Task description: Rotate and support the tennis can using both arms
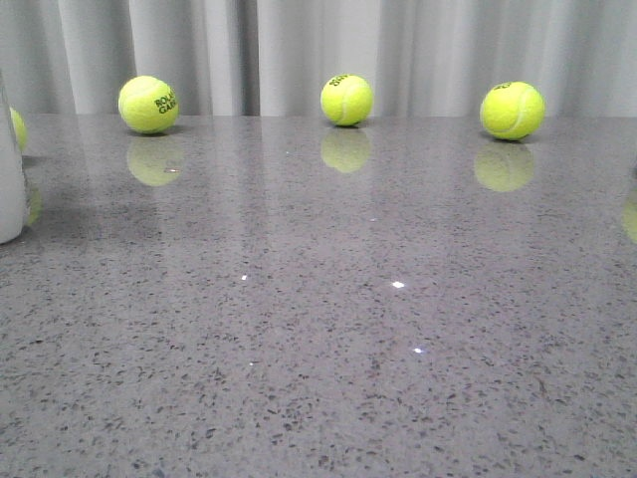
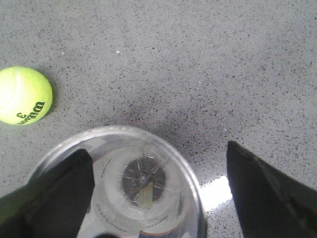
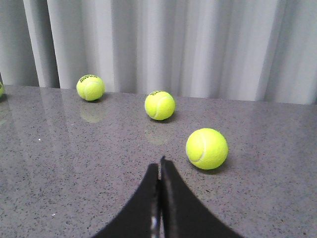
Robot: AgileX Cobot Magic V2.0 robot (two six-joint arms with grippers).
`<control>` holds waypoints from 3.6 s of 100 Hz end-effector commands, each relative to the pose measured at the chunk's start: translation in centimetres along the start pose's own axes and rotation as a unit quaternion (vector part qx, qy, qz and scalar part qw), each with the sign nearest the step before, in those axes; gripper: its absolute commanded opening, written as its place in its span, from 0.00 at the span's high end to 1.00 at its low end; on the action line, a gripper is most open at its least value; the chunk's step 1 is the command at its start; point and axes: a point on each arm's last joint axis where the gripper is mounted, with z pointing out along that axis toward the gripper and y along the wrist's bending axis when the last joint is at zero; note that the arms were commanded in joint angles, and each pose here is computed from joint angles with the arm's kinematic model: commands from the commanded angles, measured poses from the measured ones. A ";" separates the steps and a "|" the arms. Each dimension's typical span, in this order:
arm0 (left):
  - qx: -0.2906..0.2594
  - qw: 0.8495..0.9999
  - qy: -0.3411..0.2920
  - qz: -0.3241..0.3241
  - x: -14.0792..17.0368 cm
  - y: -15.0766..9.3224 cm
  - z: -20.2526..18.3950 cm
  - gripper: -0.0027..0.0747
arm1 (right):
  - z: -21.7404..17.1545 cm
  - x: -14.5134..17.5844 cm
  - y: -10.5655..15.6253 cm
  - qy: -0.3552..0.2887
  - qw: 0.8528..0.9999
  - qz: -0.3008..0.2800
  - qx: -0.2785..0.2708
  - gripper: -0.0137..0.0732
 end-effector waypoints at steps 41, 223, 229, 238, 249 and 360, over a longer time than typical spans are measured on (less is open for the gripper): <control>-0.010 0.994 -0.108 0.006 1.2 -1.6 -7.4 0.28 | -0.1 -1.5 -0.2 -0.047 0.999 0.001 0.014 0.92; -0.102 0.876 -0.466 -0.071 22.4 -4.0 0.0 0.99 | -0.1 -1.5 -0.2 -0.047 0.999 0.001 0.014 0.92; -0.102 0.876 -0.466 -0.071 22.4 -4.0 0.0 0.99 | -0.1 -1.5 -0.2 -0.047 0.999 0.001 0.014 0.92; -0.102 0.876 -0.466 -0.071 22.4 -4.0 0.0 0.99 | -0.1 -1.5 -0.2 -0.047 0.999 0.001 0.014 0.92; -0.102 0.876 -0.466 -0.071 22.4 -4.0 0.0 0.99 | -0.1 -1.5 -0.2 -0.047 0.999 0.001 0.014 0.92; -0.177 0.841 -0.507 -0.071 29.0 -3.9 6.3 0.99 | -0.1 -1.5 -0.2 -0.047 0.999 0.001 0.014 0.92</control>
